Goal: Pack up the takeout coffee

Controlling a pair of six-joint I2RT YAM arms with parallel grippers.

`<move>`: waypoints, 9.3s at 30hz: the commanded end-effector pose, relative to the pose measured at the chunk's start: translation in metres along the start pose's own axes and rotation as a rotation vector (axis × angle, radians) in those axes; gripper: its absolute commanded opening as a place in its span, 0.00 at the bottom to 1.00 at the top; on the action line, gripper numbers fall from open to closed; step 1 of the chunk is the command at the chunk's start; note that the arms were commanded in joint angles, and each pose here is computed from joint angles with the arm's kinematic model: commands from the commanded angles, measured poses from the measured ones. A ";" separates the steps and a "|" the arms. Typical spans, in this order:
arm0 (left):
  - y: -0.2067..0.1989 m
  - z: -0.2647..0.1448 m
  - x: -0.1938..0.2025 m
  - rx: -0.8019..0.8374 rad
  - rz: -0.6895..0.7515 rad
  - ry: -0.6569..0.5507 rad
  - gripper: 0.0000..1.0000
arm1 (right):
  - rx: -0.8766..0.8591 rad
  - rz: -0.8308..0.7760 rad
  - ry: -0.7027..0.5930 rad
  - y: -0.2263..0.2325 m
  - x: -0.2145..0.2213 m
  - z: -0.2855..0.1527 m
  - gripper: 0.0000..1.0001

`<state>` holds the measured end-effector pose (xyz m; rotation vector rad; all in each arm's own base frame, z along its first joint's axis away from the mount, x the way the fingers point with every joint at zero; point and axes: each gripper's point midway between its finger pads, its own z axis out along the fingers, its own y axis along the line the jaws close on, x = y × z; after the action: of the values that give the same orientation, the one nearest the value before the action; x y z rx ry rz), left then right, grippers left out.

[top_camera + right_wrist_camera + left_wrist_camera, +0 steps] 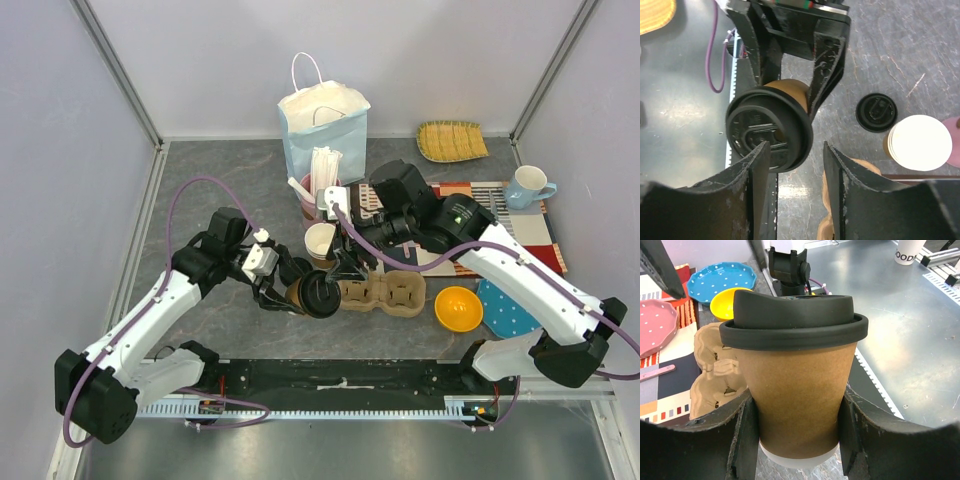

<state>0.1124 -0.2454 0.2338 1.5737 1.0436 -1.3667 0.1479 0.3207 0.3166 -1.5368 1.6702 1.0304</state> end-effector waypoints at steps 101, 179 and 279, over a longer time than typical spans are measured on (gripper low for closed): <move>0.063 -0.128 0.025 -1.085 -0.132 0.114 0.96 | 0.549 0.350 0.392 -0.059 0.130 0.135 0.21; 0.336 -0.155 -0.074 -0.996 0.081 0.416 0.79 | 0.813 0.507 -0.060 -0.188 0.074 -0.090 0.85; 0.027 -0.224 -0.004 -1.054 -0.278 0.880 0.22 | 0.690 0.662 -0.224 -0.199 0.063 -0.072 0.95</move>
<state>0.2049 -0.0527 0.2535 1.2379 2.0962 -0.0879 0.3319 0.2281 0.2734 -0.4576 2.1100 0.7928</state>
